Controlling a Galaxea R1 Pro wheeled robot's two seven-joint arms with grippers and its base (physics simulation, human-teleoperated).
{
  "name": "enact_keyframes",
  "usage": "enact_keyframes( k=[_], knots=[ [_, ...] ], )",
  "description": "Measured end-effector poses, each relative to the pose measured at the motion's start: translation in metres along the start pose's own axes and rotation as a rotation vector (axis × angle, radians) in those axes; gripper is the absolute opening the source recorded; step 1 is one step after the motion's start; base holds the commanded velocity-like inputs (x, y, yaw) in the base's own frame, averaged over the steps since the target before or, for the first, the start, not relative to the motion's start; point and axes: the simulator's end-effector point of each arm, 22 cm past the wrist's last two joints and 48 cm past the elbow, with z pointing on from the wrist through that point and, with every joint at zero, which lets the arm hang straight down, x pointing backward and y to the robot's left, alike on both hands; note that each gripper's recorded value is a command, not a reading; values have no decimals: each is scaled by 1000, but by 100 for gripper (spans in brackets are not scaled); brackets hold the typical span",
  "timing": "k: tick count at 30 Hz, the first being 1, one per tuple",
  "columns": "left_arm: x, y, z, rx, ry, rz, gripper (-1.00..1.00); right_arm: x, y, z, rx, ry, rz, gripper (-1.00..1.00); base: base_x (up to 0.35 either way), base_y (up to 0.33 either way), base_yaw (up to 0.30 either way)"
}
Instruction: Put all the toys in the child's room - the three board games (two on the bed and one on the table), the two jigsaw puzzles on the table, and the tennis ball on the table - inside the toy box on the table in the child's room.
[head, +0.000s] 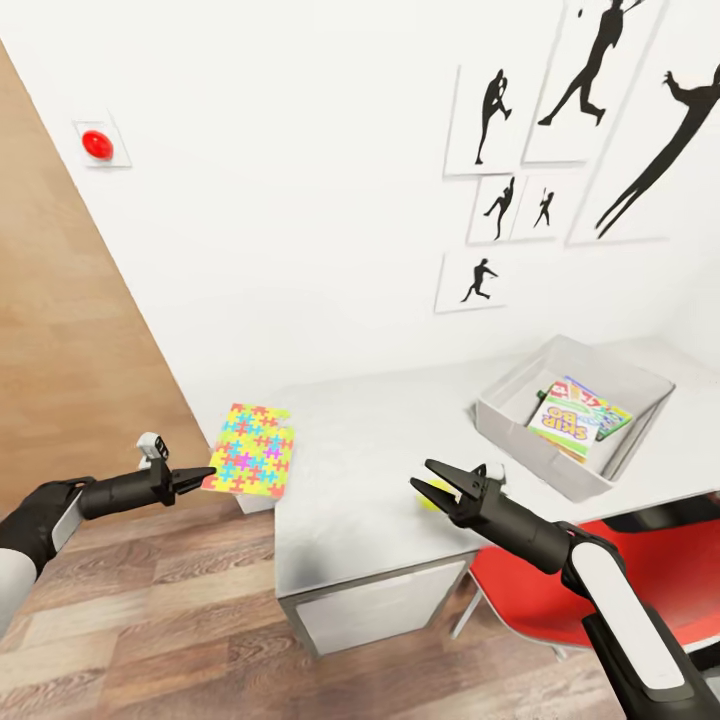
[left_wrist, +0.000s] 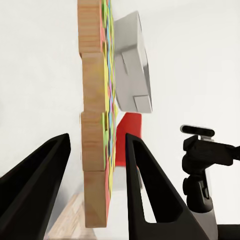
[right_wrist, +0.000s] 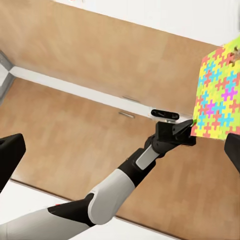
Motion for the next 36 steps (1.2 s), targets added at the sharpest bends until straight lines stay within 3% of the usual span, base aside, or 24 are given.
enact_keyframes(
  k=[13,19,36],
  knots=[
    [0,-17,-4,2,-1,6,-100,1,17,2,-4,0,-6,100,0,0,-244],
    [0,-24,-6,3,-2,9,-100,-5,23,3,1,-30,-34,100,0,0,-245],
    [1,-43,-11,6,-4,17,-100,5,38,8,7,-9,-47,100,0,0,-214]
  ],
)
